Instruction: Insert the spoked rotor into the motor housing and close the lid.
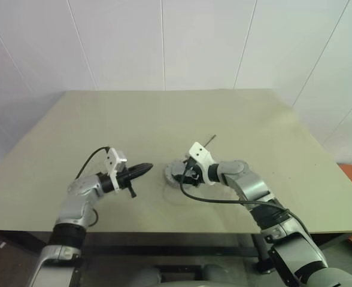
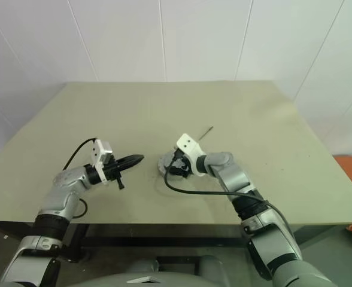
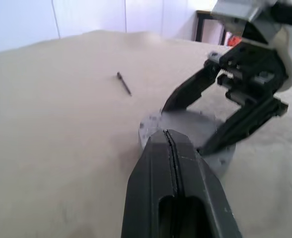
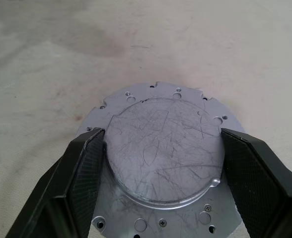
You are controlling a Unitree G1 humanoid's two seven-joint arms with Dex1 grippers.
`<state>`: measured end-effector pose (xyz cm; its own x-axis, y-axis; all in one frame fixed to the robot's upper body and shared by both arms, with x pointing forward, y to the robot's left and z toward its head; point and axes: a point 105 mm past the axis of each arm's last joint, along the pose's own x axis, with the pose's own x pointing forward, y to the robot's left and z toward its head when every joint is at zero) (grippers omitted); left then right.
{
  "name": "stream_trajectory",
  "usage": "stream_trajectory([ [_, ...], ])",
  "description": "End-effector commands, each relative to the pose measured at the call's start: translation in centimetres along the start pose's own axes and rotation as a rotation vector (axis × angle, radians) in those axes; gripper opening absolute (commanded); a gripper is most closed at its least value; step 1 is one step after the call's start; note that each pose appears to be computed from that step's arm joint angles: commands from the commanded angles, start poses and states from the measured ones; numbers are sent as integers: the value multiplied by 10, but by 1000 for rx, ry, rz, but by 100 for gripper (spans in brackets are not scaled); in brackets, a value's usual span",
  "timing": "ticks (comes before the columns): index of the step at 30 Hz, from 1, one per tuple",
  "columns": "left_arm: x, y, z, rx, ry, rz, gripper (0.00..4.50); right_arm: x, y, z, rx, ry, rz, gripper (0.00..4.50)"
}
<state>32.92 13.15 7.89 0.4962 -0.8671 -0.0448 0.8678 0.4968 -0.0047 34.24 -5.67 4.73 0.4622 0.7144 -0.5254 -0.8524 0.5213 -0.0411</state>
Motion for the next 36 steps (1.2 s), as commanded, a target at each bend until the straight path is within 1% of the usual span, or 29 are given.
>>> stream_trajectory([
  [1,28,-4,17,62,-10,-95,0,-4,4,-94,89,353,-16,324],
  [4,50,-7,16,56,25,-139,0,-3,4,-93,116,343,-16,324],
  [10,78,-22,-4,47,178,-228,0,-2,6,-81,163,291,-13,324],
  [17,84,-28,-30,54,341,-246,0,-1,5,-66,190,223,-15,324],
  [19,82,-31,-41,51,408,-254,0,-1,3,-54,219,162,-23,324],
  [21,79,-35,-47,42,442,-273,0,-2,1,-39,271,86,-19,324],
  [23,78,-36,-48,33,456,-281,0,-5,1,-28,313,32,-1,397],
  [25,77,-37,-48,27,461,-283,0,-7,1,-24,327,15,8,448],
  [29,74,-40,-49,-6,482,-313,0,-14,0,-19,366,-4,50,448],
  [33,72,-44,-50,-31,498,-335,0,-24,3,-3,396,-80,121,448],
  [36,71,-46,-51,-40,508,-344,0,-34,-1,3,401,-110,140,448],
])
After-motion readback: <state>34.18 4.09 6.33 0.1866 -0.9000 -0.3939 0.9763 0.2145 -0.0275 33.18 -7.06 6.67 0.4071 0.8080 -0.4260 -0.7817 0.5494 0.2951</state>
